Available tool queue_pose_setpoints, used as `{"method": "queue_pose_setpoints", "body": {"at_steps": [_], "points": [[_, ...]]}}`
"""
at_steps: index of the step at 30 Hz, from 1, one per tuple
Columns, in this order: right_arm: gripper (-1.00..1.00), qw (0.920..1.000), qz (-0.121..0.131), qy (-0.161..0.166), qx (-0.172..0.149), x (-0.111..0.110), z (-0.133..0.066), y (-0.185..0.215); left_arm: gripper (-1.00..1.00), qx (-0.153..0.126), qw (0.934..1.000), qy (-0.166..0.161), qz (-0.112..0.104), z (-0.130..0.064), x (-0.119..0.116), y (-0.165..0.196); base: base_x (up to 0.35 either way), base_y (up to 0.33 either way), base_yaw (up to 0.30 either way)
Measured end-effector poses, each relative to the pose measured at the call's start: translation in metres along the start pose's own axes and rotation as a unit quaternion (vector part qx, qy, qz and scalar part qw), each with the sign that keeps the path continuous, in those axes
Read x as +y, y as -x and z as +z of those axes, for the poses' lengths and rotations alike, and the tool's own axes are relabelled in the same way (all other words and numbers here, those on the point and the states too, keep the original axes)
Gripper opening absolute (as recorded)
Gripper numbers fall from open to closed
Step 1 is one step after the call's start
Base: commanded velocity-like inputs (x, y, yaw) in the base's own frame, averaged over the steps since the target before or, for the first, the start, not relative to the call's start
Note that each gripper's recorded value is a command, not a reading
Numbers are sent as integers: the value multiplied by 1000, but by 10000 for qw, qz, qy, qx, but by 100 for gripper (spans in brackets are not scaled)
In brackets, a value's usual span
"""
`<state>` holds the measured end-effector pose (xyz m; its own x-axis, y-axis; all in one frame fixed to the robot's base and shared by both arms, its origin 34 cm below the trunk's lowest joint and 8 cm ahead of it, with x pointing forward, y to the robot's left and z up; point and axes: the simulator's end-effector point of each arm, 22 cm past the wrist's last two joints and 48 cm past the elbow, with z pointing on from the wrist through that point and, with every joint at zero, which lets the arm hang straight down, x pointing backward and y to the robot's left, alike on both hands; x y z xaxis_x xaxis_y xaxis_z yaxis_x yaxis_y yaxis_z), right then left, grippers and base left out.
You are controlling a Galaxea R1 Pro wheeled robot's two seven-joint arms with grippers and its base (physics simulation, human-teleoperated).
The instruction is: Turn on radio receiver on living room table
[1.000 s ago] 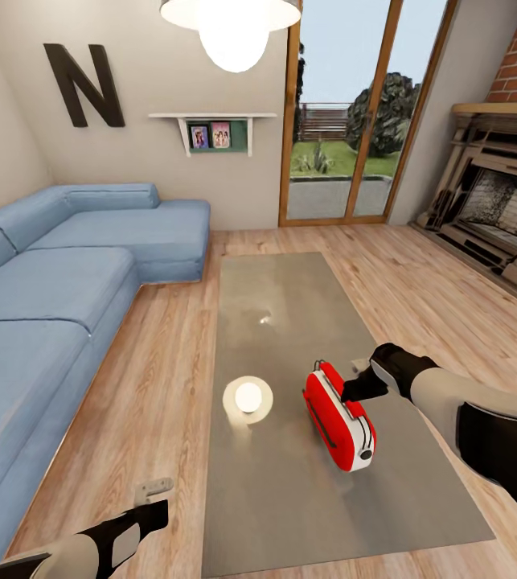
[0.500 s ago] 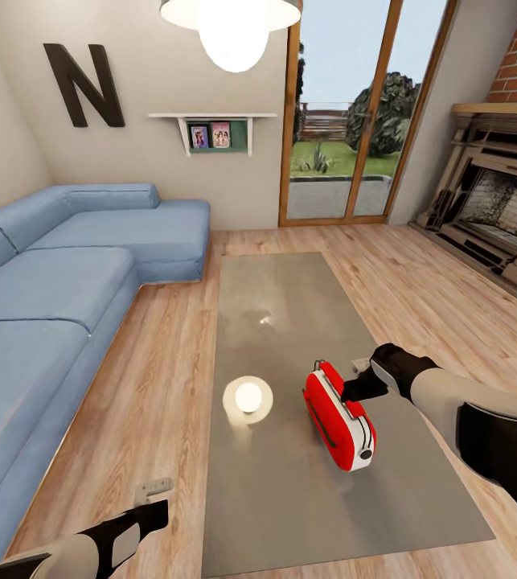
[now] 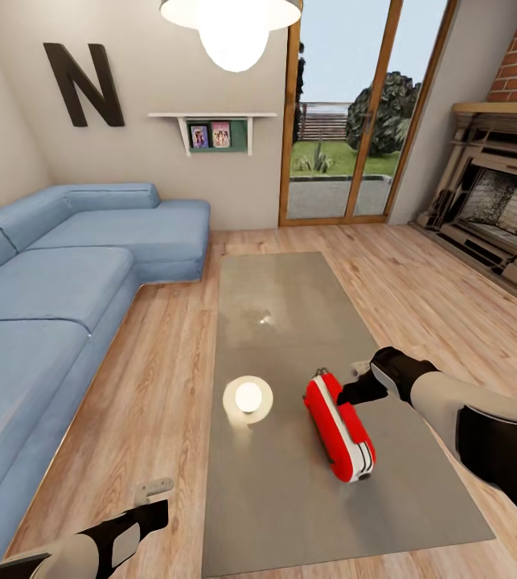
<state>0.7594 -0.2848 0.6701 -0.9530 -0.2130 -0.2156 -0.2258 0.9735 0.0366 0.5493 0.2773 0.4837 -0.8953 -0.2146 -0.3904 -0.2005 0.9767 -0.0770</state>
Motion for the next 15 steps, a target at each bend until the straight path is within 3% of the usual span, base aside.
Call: {"method": "queue_pose_setpoints", "body": {"at_steps": [15], "points": [[100, 10000, 5, 2, 6, 0, 1, -1, -100, -6, 10000, 34, 8, 0, 3, 1, 0, 0, 0]]}}
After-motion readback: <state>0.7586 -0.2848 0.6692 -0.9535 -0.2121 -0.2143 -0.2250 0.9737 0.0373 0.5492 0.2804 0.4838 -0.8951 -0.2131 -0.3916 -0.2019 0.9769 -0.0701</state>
